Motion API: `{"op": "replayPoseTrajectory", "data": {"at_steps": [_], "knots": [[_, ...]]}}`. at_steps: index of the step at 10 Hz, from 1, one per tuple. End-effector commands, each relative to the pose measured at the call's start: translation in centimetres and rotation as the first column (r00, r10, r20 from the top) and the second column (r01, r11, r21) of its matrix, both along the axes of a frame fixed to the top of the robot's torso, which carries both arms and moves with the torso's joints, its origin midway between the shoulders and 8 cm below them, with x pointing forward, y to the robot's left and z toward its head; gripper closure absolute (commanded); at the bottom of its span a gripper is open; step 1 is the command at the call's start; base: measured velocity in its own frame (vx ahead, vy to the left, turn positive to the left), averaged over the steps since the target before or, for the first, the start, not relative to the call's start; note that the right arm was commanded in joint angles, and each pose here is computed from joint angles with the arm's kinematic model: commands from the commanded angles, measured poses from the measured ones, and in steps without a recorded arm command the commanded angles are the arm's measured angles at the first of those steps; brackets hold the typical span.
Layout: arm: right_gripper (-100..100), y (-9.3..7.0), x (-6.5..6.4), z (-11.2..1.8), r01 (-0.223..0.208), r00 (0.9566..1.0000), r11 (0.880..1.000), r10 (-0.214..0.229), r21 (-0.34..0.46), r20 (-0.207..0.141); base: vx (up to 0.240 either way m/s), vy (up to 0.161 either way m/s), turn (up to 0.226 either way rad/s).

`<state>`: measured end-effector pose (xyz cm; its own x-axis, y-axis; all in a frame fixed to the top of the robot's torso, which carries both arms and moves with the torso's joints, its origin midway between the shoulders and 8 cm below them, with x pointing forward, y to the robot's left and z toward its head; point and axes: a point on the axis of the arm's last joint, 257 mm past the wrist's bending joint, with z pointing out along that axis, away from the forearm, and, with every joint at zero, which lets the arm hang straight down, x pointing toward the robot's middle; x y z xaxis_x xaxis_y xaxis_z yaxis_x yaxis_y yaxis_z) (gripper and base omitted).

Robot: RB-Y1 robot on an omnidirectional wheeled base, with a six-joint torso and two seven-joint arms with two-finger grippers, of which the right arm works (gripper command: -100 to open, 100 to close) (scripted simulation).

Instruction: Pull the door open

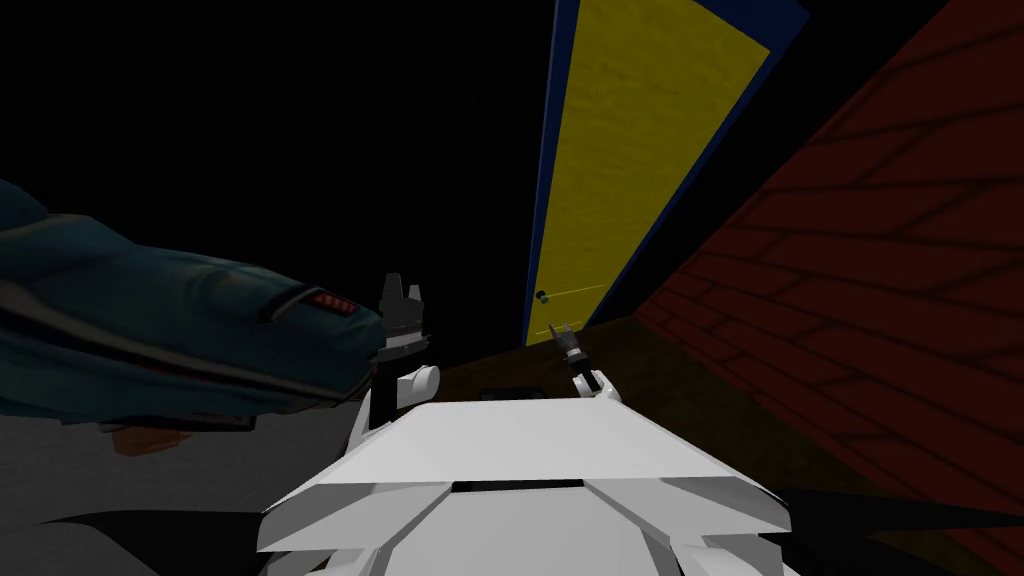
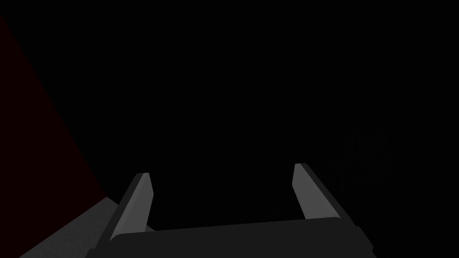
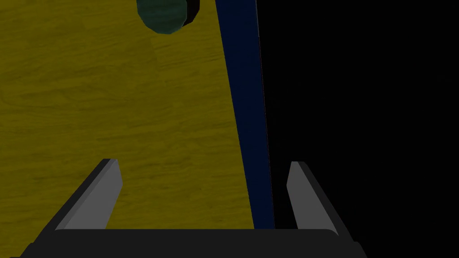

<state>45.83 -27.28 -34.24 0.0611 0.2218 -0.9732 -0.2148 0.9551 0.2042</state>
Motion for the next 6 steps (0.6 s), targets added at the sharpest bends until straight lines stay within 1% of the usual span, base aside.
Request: {"op": "replayPoseTrajectory", "data": {"at_steps": [1,3,4,6], "knots": [[-100,-0.1,-0.2,-0.9,-0.002,1.0000,0.999,0.001,-0.037,-0.010,0.084,-0.055,0.017],[-100,-0.2,-0.3,-1.8,-0.005,0.9998,0.997,0.004,-0.079,-0.021,0.096,-0.036,0.017],[-100,-0.3,-0.5,-2.5,-0.009,0.9995,0.994,0.006,-0.112,-0.030,0.125,-0.040,0.024],[-100,-0.4,-0.6,-3.3,-0.014,0.9992,0.989,0.008,-0.145,-0.039,0.115,-0.037,0.017]]}}
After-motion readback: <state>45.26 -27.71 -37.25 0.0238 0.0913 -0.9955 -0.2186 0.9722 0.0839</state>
